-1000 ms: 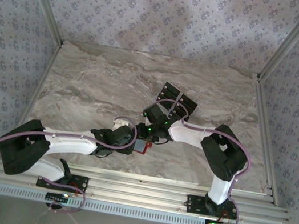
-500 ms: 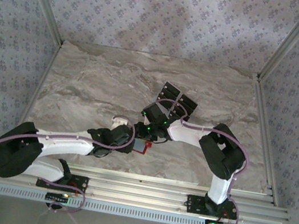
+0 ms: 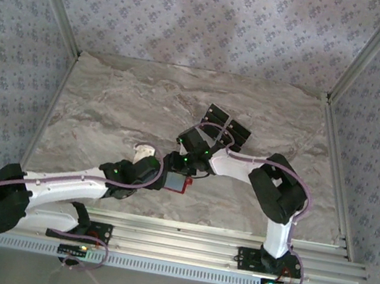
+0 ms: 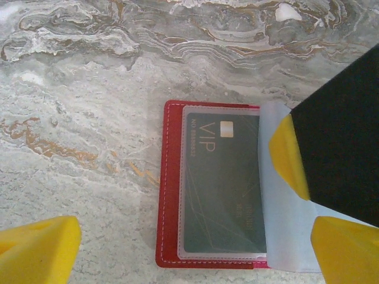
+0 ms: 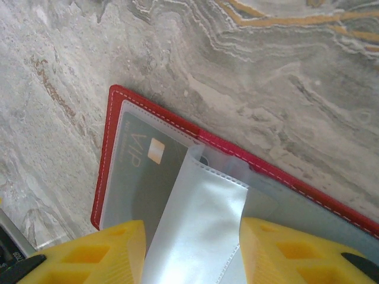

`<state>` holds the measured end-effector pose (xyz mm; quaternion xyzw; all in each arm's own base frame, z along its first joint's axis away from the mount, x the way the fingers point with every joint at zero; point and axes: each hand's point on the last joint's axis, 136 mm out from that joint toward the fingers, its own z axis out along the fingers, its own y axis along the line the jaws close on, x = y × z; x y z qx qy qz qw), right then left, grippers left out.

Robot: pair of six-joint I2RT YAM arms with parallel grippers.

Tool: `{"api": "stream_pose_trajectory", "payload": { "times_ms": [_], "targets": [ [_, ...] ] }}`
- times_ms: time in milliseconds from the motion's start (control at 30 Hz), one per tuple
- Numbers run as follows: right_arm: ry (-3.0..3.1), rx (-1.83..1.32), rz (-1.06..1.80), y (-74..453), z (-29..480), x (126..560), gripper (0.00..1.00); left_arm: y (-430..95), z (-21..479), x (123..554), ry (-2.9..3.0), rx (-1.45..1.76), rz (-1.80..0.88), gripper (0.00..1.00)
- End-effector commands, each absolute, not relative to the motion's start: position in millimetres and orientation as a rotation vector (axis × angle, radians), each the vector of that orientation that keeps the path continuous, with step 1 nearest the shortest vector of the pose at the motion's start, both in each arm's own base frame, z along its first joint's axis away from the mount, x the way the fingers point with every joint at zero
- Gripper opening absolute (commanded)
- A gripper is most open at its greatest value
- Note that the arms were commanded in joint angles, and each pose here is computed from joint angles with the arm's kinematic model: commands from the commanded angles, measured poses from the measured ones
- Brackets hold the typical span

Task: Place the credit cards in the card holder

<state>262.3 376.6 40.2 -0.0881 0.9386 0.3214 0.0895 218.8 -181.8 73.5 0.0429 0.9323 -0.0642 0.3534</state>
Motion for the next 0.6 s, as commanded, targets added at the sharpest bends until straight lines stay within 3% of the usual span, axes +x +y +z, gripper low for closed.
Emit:
{"api": "stream_pose_trajectory", "payload": {
  "times_ms": [0, 567],
  "targets": [
    [2.821, -0.263, 0.962, 384.9, 38.2, 260.4, 0.48, -180.6, 81.8, 220.8, 2.389, 0.091, -0.162, 1.0],
    [2.79, -0.3, 1.003, 405.5, 53.4, 264.6, 0.48, -180.3, 67.7, 221.5, 2.409, 0.106, -0.122, 1.0]
  ]
}}
